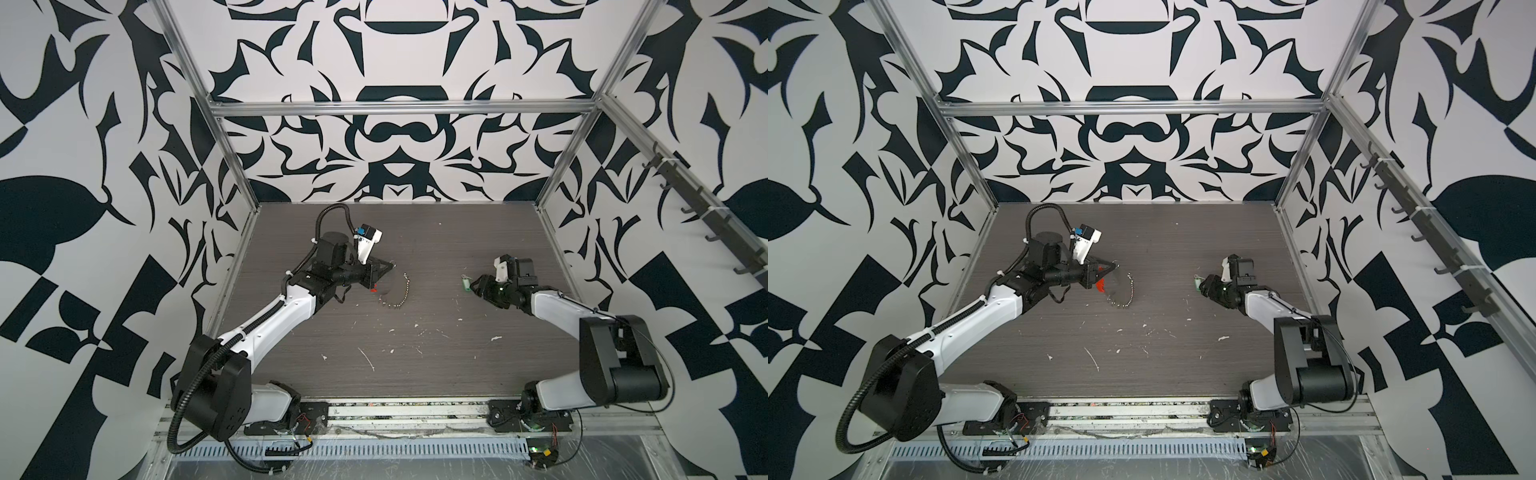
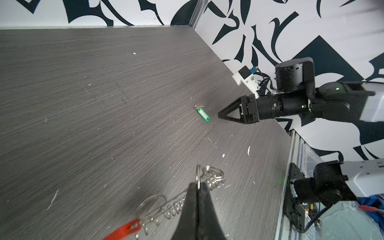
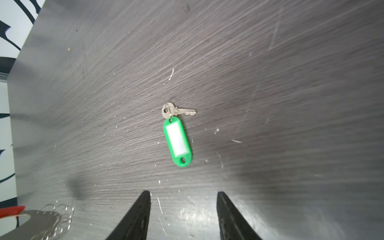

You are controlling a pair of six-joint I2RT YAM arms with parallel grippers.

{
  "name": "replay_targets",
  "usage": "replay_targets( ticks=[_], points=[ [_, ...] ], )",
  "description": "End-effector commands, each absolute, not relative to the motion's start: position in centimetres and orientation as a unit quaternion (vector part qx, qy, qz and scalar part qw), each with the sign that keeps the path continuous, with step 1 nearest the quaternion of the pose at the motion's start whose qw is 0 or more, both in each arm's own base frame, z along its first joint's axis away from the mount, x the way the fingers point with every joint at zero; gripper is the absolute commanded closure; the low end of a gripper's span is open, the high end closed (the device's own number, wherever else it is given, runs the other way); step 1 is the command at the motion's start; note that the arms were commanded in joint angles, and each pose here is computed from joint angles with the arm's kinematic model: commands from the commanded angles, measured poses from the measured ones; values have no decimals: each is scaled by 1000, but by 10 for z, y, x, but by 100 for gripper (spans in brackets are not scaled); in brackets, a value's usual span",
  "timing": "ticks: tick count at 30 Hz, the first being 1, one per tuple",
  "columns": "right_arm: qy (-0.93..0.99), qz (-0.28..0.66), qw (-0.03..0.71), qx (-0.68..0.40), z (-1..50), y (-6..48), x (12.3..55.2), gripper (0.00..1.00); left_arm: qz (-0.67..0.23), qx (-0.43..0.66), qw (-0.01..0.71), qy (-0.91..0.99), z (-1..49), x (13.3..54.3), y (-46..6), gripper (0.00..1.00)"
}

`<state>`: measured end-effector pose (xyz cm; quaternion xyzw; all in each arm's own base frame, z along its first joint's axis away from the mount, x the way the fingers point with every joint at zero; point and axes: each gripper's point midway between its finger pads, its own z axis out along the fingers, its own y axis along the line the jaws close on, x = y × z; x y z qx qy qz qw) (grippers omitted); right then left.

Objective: Attach keys to a key ring
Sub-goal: Pick up the key from the middle-right of the table.

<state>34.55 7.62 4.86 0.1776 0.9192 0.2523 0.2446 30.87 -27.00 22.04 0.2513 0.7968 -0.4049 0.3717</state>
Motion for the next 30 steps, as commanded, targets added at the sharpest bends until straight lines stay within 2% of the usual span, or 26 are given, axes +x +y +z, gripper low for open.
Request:
replay_targets(
  ticks=[1, 5, 16, 30],
  points=[
    [902, 278, 287, 164, 76, 82, 378, 58, -417, 261, 398, 775, 248, 311, -273, 100],
    [909, 256, 293, 150, 78, 79, 393, 61, -426, 255, 416, 762, 249, 309, -272, 100],
    [937, 176, 282, 104, 58, 88, 410, 63, -437, 248, 406, 764, 248, 314, -277, 100],
    [944, 165, 269, 95, 44, 92, 413, 70, -442, 248, 399, 765, 246, 316, -280, 100]
  ],
)
